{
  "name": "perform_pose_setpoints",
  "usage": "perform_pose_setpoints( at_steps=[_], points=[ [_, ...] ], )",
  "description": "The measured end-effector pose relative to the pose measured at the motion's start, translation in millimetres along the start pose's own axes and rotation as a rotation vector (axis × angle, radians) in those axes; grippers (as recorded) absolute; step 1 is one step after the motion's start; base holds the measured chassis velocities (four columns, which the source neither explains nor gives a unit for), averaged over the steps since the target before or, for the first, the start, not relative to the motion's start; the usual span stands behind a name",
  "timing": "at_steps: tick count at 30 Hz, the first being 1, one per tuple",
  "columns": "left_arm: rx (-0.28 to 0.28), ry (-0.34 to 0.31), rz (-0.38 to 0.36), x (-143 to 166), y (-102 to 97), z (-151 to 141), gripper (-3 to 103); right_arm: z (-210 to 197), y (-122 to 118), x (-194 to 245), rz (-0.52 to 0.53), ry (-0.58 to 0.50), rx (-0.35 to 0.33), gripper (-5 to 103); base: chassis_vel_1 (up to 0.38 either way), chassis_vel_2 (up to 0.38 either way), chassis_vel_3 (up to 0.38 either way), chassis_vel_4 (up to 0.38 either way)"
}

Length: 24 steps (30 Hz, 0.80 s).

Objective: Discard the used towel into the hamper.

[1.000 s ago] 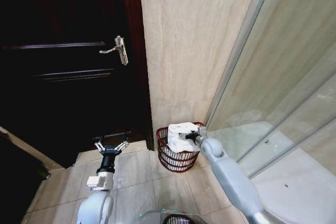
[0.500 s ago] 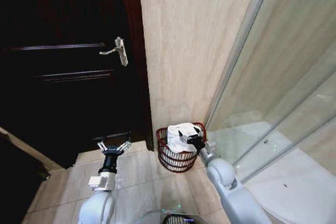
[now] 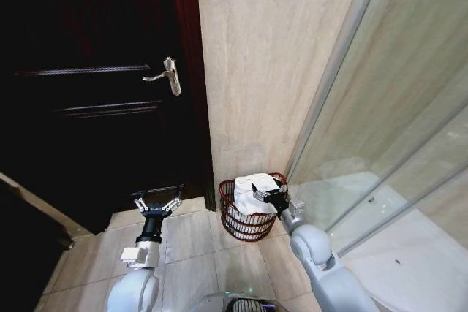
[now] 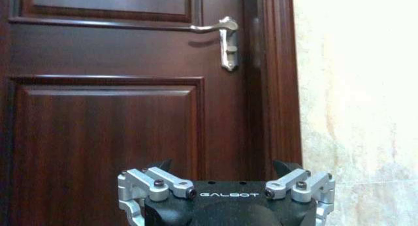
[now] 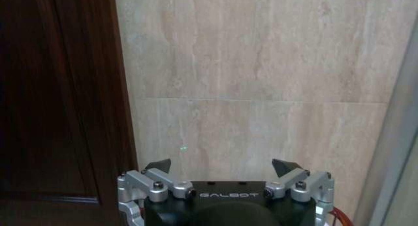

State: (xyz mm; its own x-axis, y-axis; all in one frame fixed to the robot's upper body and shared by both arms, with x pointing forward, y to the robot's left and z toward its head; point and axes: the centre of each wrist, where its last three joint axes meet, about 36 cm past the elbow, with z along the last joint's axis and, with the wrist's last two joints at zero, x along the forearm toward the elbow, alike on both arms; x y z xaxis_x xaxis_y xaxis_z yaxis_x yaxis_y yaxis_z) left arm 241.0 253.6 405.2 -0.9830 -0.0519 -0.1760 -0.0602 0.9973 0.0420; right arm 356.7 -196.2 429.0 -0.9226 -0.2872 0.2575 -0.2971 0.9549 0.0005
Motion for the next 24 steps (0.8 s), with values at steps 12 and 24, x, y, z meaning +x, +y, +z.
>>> perform_pose_setpoints(
  at_steps=[12,24],
  points=[
    [-0.007,-0.012,-0.006,0.3,-3.3,0.8,100,3.1,-17.0,-3.3,0.028,0.023,-0.022,100,0.003,0.004,0.003,0.004],
    [-0.006,-0.012,-0.005,0.3,-8.3,1.1,100,8.2,-13.7,-2.9,0.032,0.064,-0.023,100,-0.069,0.067,0.078,-0.065]
  ],
)
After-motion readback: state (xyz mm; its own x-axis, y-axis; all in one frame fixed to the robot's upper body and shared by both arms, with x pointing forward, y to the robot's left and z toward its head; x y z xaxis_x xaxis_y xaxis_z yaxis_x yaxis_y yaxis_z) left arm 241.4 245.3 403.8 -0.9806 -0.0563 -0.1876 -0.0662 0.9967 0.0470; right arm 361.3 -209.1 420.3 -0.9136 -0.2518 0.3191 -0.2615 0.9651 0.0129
